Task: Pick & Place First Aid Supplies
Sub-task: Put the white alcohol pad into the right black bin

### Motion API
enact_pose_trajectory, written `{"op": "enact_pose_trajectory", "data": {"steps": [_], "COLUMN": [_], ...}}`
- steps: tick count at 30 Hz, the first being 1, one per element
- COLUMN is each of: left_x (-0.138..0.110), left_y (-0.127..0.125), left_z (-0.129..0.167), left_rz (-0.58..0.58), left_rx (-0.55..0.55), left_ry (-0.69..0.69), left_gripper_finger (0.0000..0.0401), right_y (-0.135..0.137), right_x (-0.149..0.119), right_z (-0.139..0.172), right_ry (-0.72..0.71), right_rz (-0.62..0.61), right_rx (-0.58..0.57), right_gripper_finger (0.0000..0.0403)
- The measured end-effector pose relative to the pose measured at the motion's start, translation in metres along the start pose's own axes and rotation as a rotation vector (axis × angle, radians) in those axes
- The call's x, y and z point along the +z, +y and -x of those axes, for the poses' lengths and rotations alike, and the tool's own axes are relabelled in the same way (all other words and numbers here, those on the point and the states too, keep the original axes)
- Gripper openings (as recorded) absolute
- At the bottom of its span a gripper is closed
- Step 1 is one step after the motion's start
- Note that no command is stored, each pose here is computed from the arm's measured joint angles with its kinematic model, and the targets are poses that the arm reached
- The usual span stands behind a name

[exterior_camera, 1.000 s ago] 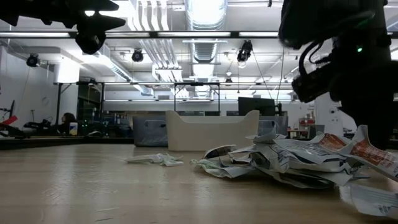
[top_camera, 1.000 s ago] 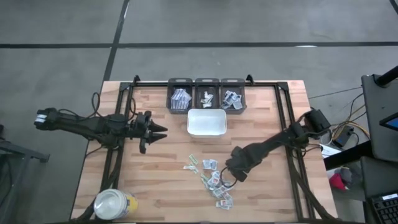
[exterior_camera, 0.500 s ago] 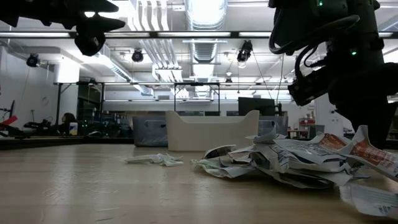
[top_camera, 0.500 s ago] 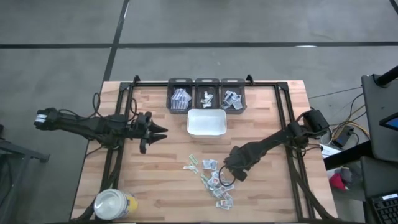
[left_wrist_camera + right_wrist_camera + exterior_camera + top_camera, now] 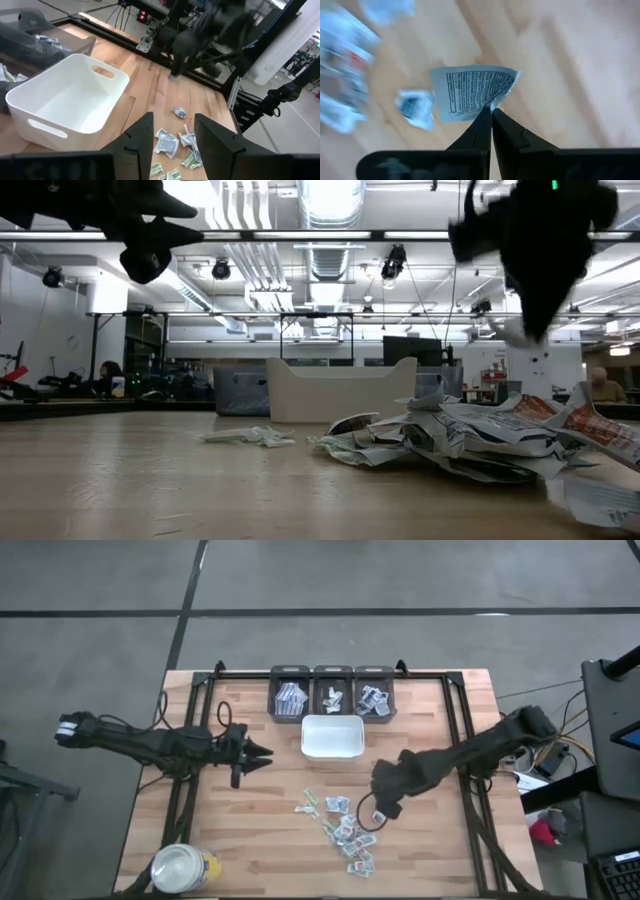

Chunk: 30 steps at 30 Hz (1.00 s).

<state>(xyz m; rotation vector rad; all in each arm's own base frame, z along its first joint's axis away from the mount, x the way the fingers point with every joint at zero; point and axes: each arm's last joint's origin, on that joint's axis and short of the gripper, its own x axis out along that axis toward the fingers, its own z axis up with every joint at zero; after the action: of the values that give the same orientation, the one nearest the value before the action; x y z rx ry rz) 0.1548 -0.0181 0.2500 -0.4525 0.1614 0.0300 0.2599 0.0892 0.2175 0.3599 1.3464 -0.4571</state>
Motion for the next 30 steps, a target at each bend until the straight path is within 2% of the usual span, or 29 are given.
{"op": "enact_pose_trajectory", "data": {"steps": [8,16,24,30], "left_x": [-0.005,-0.006,-0.008,-0.009], "left_y": [0.001,0.002,0.002,0.002], "left_z": [-0.007,-0.012,-0.016,-0.017], "left_rz": [0.011,0.016,0.015,0.015], "left_rx": [0.02,0.023,0.029,0.029], "left_ry": [0.038,0.043,0.052,0.054], "left_gripper_finger": [0.0136,0.0136,0.0136,0.0136], "right_y": [-0.012,-0.032,-0.05,-0.056], "right_x": [0.007,-0.001,-0.016,-0.017], "right_z": [0.068,0.12,0.147,0.147], "right_ry": [-0.497,-0.944,-1.149,-1.189], "right_rz": [0.164,0.309,0.428,0.437], "right_rx": [0.335,0.609,0.803,0.798], "right_gripper_finger": [0.0008,0.0008,0.0008,0.0008]}}
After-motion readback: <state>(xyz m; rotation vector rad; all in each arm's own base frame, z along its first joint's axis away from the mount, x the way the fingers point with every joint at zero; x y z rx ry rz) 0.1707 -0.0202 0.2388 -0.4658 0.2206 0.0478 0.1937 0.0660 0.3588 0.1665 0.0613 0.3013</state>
